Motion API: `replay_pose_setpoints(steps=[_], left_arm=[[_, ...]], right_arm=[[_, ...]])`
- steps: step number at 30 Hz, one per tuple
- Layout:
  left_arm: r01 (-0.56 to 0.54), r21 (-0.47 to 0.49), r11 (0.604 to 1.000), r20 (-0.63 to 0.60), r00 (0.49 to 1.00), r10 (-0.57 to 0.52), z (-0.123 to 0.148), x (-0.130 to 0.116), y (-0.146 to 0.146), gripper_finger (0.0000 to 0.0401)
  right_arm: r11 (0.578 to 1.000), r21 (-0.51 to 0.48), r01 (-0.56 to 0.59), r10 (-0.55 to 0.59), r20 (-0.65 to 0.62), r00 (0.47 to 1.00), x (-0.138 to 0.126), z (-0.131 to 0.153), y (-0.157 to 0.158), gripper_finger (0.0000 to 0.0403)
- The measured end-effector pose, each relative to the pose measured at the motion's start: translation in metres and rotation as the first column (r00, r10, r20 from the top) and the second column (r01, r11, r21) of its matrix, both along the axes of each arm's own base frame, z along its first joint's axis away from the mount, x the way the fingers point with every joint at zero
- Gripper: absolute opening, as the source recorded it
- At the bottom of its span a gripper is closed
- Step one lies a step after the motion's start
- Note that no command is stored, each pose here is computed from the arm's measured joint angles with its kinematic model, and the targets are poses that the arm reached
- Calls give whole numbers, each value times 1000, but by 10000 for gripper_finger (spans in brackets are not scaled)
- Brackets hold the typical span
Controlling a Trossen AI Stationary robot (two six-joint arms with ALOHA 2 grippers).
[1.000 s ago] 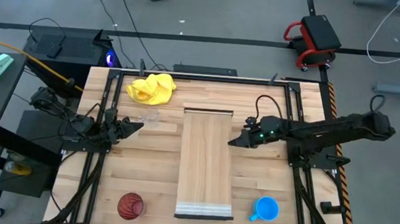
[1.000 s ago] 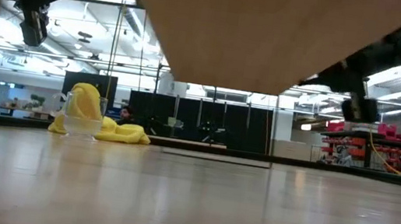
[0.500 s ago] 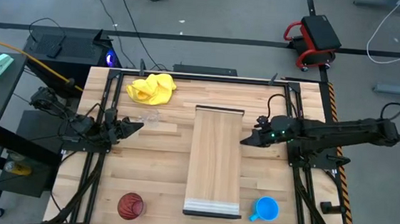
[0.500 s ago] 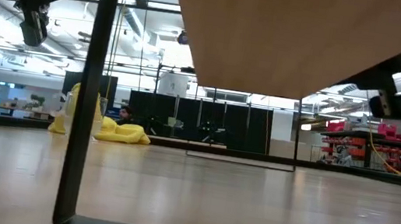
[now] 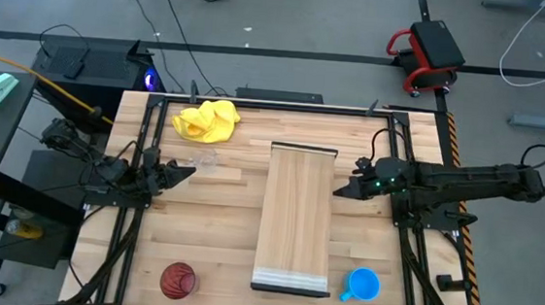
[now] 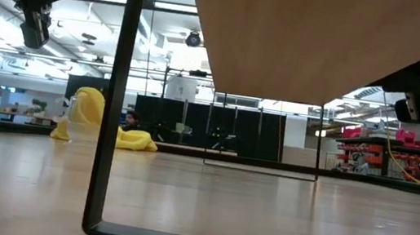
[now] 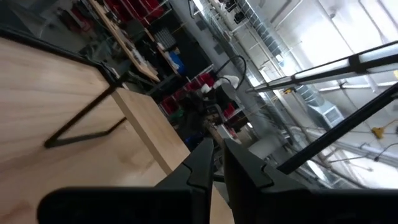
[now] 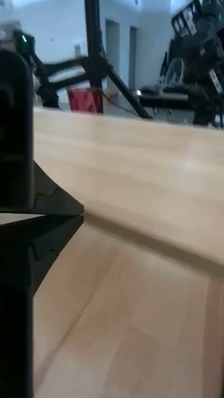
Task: Stack small to large cups/mugs on shelf
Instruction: Adjust the shelf on the table
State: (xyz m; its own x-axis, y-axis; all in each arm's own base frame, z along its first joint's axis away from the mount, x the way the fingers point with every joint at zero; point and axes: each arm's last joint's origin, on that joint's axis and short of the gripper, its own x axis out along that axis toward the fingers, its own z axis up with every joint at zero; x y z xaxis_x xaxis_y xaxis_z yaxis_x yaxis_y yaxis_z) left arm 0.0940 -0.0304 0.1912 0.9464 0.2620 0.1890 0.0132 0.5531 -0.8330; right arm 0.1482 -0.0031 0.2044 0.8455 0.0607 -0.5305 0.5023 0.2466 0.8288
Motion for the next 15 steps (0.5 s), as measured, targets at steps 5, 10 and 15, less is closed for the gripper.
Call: replay_pose_setpoints(steps=[5, 10, 15], left_arm=[[48, 6, 999, 9, 999, -48, 1, 1, -2, 38], [25, 130, 991, -6, 1000, -25, 37, 6, -5, 37], [67, 300, 952, -186, 982, -10, 71, 22, -14, 37]], right_arm=[[1000, -5, 2, -2, 13, 1000, 0, 1, 0, 13], [1000, -12, 12, -12, 18, 1000, 0, 1, -1, 25], [1000, -11, 11, -11, 41, 999, 1, 3, 0, 43]])
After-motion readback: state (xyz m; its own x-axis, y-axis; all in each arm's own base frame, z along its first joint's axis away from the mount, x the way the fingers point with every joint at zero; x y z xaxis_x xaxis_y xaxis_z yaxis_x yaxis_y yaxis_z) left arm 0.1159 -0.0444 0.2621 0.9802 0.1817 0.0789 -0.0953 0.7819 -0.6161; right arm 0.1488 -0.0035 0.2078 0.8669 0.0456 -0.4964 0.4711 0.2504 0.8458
